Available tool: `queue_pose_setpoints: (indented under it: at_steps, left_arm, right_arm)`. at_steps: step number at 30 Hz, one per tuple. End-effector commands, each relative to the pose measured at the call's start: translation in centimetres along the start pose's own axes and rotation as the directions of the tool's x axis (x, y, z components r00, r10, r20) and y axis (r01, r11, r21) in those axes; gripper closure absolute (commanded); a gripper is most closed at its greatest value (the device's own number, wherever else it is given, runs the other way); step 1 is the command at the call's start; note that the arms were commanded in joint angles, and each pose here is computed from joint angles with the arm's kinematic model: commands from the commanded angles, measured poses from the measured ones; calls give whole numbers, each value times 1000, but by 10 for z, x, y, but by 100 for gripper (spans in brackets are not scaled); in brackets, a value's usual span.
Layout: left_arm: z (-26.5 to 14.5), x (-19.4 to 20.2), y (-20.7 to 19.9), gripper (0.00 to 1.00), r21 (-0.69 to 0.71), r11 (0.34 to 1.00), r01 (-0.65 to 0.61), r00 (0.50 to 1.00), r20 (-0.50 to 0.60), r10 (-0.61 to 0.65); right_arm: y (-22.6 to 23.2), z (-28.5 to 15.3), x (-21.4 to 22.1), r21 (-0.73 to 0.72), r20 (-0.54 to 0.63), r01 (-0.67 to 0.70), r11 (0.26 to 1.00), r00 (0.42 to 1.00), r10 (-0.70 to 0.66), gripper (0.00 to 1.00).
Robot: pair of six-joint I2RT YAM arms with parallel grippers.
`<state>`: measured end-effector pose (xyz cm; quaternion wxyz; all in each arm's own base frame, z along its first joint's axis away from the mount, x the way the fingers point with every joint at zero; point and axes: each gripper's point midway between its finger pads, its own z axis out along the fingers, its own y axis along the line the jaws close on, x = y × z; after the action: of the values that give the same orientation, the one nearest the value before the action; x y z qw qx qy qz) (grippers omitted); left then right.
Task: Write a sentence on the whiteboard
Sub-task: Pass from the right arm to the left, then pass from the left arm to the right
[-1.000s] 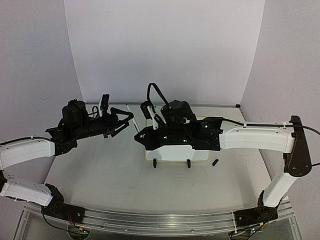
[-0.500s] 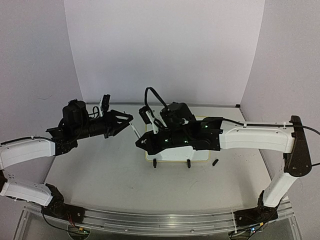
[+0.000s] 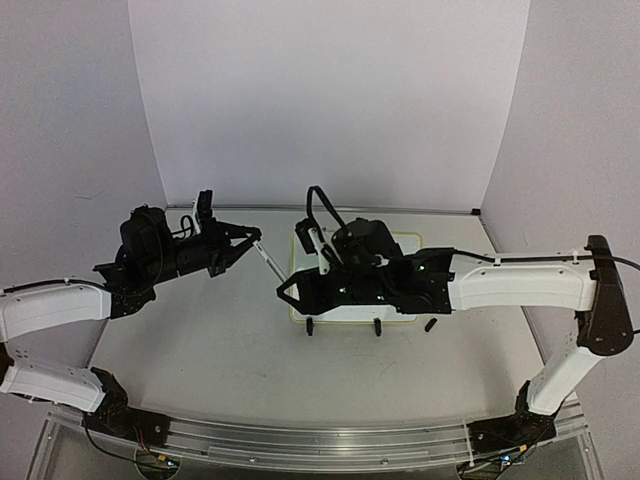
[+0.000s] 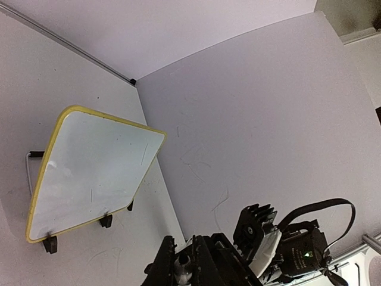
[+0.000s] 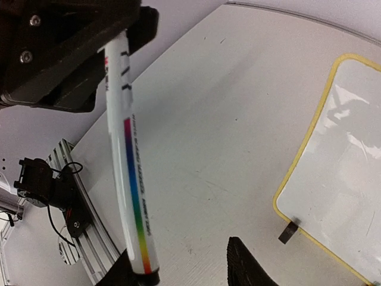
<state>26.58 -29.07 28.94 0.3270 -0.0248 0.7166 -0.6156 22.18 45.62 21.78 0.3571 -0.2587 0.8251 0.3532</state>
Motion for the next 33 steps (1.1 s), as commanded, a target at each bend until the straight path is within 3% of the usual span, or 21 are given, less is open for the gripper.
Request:
queue_pose_setpoints:
  at_steps: [1,6,12,33]
  left_arm:
    - [-17,-26,-23,100,121,991,51,984,165,-71]
    - [-25,-34,-33,100,155,987,46,975,208,-78]
    - [-32,-38,-35,100,168,985,37,967,242,-78]
    - [-36,-36,-33,100,180,984,15,964,260,-62]
  right_arm:
    - [17,-33,-55,-136,286,-122,983,945,157,42]
    - [40,-38,-72,-380,389,-168,910,863,322,26]
    - [57,-30,-88,-527,415,-174,832,801,431,24]
    - [75,-12,-115,-583,421,-162,796,778,466,38]
